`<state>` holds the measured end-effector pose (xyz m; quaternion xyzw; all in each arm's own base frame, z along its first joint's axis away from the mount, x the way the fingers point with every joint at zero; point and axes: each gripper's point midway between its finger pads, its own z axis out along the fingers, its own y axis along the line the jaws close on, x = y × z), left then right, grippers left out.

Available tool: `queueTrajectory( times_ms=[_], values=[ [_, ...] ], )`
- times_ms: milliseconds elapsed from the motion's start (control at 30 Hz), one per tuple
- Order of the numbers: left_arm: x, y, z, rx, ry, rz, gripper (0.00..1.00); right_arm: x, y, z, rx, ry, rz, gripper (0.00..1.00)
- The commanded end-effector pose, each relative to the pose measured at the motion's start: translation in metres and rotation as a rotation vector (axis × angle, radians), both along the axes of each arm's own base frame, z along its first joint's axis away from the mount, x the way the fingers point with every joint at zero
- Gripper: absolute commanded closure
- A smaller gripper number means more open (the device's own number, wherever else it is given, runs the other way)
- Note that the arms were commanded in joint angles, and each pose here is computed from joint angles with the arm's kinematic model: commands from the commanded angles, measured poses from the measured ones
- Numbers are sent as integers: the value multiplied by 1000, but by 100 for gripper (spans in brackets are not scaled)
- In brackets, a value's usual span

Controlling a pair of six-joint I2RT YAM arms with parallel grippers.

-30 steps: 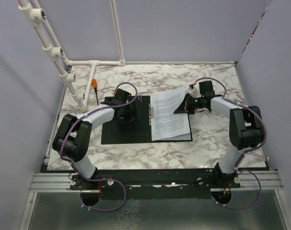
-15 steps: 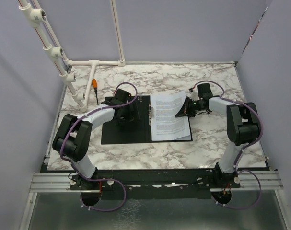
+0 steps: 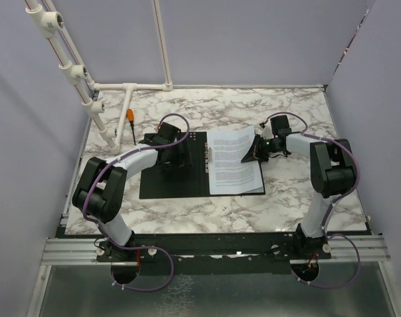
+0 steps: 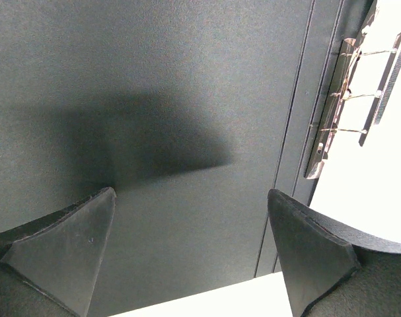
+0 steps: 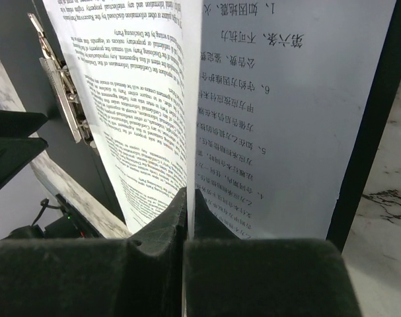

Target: Put the files into the folder

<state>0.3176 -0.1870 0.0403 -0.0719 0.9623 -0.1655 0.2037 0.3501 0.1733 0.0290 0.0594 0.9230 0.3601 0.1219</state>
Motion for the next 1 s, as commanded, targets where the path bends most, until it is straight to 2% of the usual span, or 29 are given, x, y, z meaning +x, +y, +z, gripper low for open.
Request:
queueTrajectory(
  times_ms=[0,300,467,667,967],
  values=[
    [-2,7,-4,29,6,-4,1,7,3,-1,-14,-12,11,99],
    [-2,6,-5,31,5,-8,1,11,7,4,-14,-21,21,99],
    [-2,7,-6,34,7,-7,1,10,7,3,-20,-19,22,93],
    [-2,7,-7,35,8,-9,1,8,6,5,-34,-25,20,81],
    [-3,8,-6,37,3,-8,1,13,-4,10,-100,-46,-8,57]
  ],
)
